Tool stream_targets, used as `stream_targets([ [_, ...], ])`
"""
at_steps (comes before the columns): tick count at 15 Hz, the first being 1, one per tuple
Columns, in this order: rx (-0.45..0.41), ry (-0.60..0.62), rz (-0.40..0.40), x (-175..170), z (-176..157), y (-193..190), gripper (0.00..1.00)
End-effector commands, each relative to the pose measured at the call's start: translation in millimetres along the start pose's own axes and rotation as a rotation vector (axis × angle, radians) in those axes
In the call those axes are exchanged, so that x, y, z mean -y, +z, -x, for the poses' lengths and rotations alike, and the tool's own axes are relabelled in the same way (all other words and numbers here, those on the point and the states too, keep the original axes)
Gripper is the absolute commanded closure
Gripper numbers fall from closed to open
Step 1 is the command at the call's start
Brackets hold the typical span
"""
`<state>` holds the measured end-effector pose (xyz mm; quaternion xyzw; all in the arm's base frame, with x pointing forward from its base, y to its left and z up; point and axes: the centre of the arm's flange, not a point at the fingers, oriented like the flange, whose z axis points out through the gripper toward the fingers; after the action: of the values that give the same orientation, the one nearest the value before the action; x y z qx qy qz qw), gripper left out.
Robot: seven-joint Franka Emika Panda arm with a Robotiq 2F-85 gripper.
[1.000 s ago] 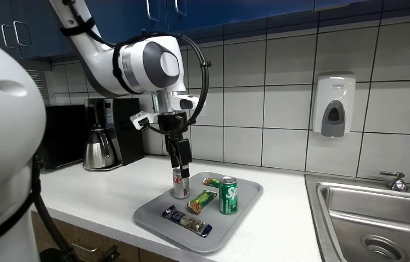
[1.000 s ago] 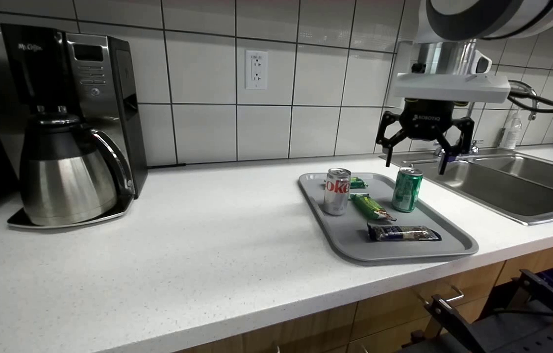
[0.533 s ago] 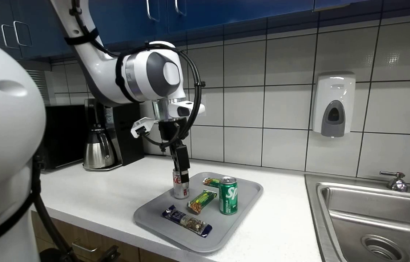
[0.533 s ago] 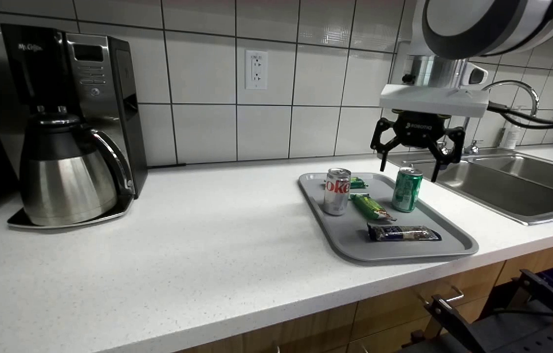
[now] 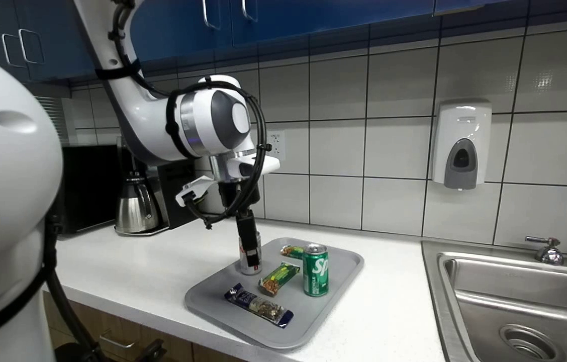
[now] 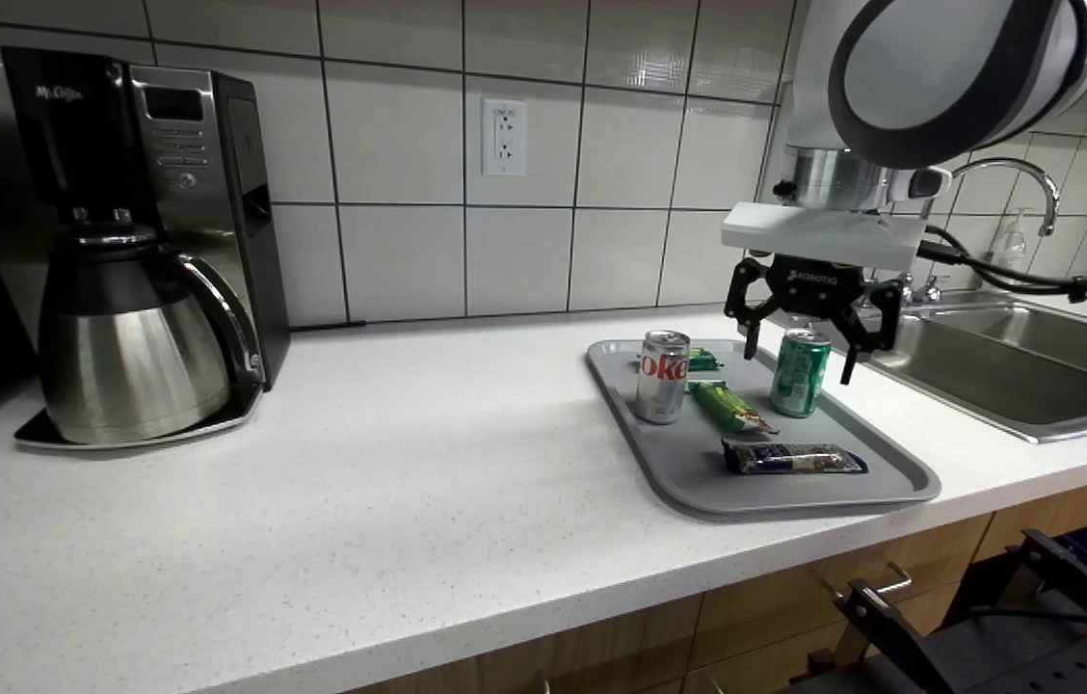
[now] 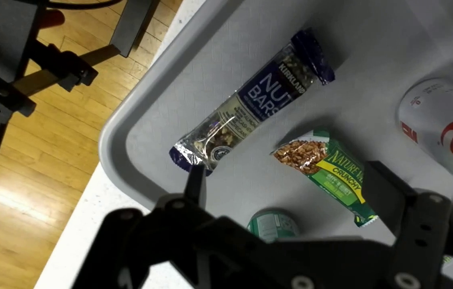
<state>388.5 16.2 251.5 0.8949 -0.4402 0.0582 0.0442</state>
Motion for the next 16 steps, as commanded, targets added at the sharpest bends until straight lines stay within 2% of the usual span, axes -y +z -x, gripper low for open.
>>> stream_targets([
  [1,-0.019,0.067,0.018,-13.0,9.0,18.8,0.00],
  [10,-0.015,0.172,0.066,-23.9,5.9,47.9,0.00],
  [16,0.009,0.237,0.062,-24.3,8.4,66.9,0.00],
])
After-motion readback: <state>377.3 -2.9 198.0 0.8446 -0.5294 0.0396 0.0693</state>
